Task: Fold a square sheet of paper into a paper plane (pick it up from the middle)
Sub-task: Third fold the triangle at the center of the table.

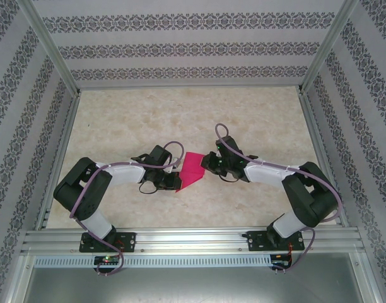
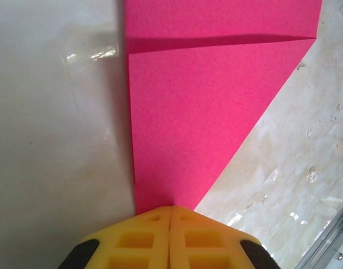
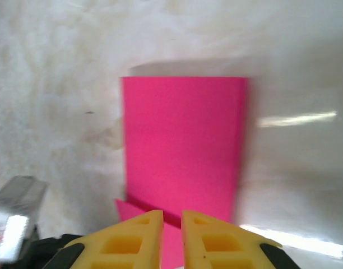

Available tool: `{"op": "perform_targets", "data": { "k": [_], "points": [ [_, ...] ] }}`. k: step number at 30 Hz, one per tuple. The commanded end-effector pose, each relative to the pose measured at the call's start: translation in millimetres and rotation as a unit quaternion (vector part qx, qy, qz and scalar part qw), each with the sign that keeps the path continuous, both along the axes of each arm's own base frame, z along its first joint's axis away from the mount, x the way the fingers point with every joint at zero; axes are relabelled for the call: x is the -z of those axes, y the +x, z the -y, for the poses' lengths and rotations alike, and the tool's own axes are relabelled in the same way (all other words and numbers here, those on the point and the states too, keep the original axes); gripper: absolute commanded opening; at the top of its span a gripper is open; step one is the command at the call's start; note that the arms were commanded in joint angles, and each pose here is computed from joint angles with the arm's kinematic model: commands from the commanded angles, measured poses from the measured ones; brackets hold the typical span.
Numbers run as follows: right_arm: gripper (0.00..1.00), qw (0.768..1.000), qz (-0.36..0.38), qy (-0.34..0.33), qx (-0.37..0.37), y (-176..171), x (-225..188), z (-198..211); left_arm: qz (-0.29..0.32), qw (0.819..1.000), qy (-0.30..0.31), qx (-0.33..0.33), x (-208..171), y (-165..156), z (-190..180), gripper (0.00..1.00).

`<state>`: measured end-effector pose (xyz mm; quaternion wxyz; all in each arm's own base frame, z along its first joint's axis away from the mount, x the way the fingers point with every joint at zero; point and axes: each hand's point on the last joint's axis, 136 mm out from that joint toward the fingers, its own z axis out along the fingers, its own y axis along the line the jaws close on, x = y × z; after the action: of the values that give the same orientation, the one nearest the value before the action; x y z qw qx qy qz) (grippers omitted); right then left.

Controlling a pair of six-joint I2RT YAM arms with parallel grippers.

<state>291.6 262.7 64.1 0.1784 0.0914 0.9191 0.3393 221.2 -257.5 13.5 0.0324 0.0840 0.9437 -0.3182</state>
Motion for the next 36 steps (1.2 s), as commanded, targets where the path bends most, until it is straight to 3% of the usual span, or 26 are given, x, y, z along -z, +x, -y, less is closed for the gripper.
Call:
{"op": "perform_targets", "data": {
  "k": [1, 5, 14, 20, 23, 26, 36],
  "points": [
    [0.17, 0.999, 0.001, 0.016, -0.032, -5, -1, -30, -0.06, 0.994, 0.089, 0.003, 39, -31, -34, 0.09],
    [0.16, 0.999, -0.026, 0.014, -0.044, -14, 23, -48, -0.058, 0.994, 0.087, 0.004, 35, -29, -32, 0.09],
    [0.12, 0.995, -0.07, -0.049, -0.046, -30, 72, -28, -0.032, 0.998, 0.058, 0.004, 0, -18, -21, 0.13],
    [0.11, 0.995, -0.071, -0.046, -0.046, -34, 75, -24, 0.002, 1.0, -0.013, -0.007, -57, 4, 5, 0.17],
    [0.11, 0.996, -0.07, -0.04, -0.043, -33, 73, -24, -0.012, 0.998, -0.058, -0.011, -70, 10, 24, 0.18],
    [0.11, 0.996, -0.07, -0.036, -0.039, -32, 74, -24, -0.036, 0.995, -0.088, -0.013, -66, 14, 38, 0.17],
    [0.11, 0.997, -0.073, -0.026, -0.03, -30, 75, -25, -0.068, 0.994, -0.083, -0.023, -33, 18, 44, 0.18]
  ]
}}
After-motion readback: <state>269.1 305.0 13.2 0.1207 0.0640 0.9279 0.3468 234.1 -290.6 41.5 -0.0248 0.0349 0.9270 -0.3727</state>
